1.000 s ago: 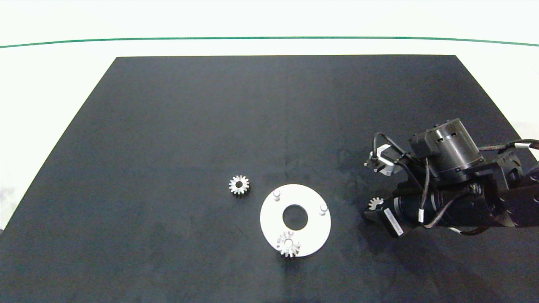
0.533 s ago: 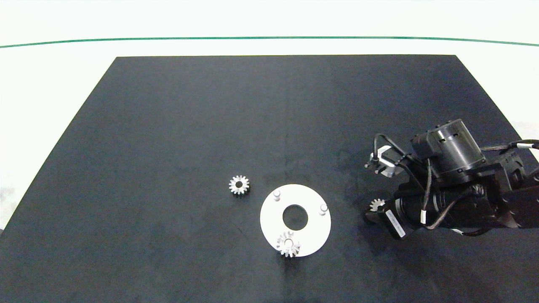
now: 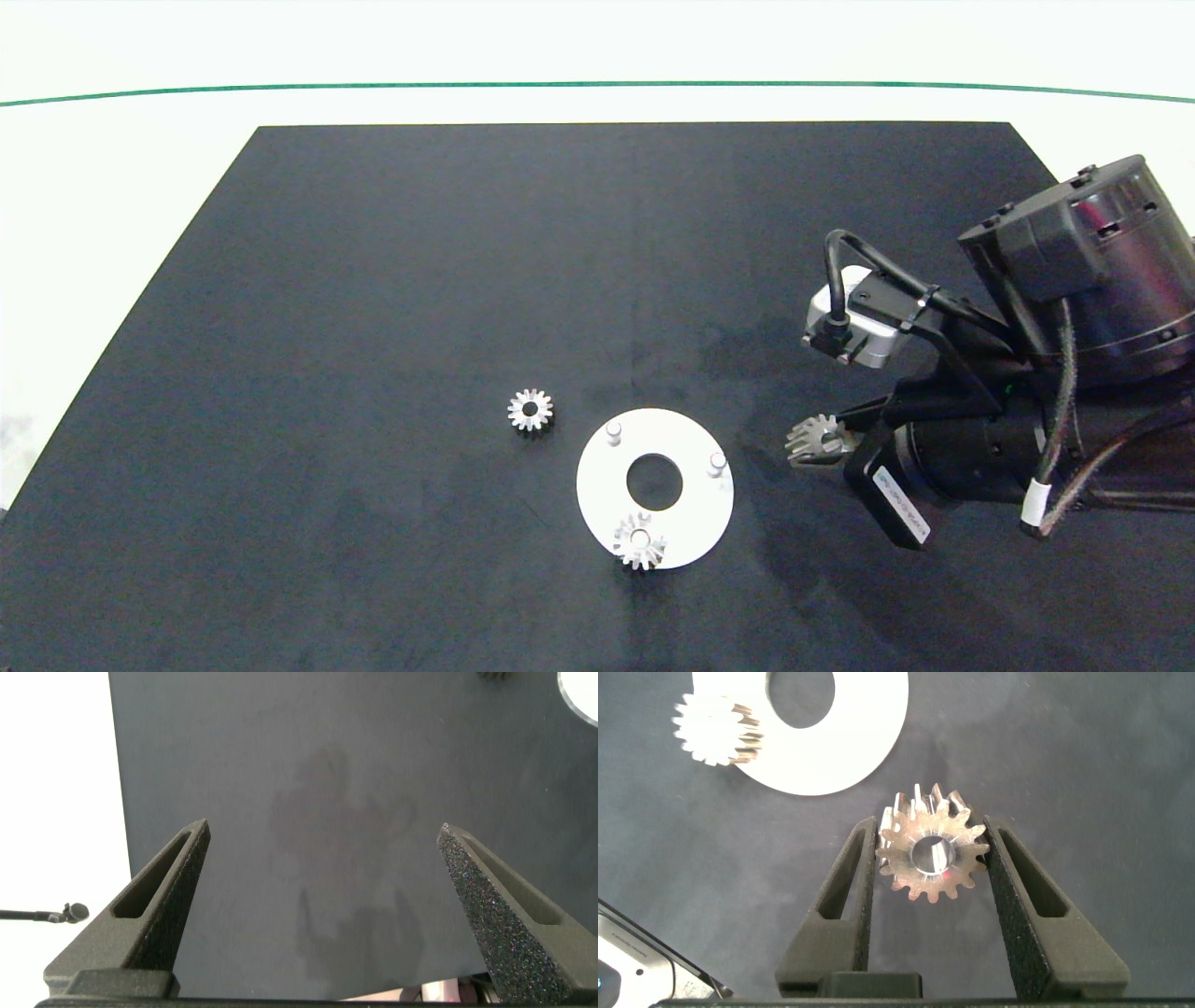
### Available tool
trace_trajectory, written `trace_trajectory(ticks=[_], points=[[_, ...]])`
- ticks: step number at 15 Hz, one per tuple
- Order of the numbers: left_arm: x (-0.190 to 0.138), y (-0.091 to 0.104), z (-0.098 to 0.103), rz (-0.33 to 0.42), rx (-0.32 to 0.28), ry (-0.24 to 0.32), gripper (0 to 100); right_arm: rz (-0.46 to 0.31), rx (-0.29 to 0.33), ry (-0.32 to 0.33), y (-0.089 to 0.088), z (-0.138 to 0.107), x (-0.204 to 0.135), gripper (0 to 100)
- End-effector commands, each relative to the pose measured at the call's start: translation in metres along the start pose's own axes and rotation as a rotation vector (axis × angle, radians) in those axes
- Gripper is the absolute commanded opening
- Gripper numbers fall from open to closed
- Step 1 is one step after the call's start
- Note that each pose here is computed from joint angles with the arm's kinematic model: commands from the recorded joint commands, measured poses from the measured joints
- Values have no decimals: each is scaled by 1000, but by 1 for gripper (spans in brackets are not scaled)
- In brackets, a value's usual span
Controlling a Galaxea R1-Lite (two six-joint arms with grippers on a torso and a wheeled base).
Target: Install three planetary gears onto the carrier pins
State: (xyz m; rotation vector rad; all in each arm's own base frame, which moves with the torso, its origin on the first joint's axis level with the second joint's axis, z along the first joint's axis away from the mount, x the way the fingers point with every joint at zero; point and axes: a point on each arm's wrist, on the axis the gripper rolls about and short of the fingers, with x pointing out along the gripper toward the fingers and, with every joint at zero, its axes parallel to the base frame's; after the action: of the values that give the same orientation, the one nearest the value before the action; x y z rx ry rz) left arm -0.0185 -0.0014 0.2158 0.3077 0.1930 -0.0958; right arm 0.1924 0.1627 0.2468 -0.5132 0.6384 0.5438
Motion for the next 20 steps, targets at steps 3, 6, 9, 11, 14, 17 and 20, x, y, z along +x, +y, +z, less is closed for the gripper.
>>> trace_trajectory(ticks=[3, 6, 9, 11, 14, 17, 20], points=[[0, 0, 1, 1, 1, -2, 100, 19, -33, 54, 12, 5, 25, 13], [1, 0, 0, -2, 1, 0, 100, 32, -46, 60, 17, 12, 35, 13], [1, 0, 1, -1, -1, 3, 100, 44, -59, 58, 23, 22, 44, 13], [2, 1, 1, -4, -1, 6, 100, 51, -68, 61, 27, 24, 47, 13], [4, 1, 2, -4, -1, 7, 100, 52, -72, 79, 29, 22, 53, 13], [3, 1, 2, -3, -1, 4, 100, 49, -71, 88, 29, 22, 57, 13], [3, 1, 3, 1, 0, -7, 100, 47, -69, 87, 28, 24, 59, 13]])
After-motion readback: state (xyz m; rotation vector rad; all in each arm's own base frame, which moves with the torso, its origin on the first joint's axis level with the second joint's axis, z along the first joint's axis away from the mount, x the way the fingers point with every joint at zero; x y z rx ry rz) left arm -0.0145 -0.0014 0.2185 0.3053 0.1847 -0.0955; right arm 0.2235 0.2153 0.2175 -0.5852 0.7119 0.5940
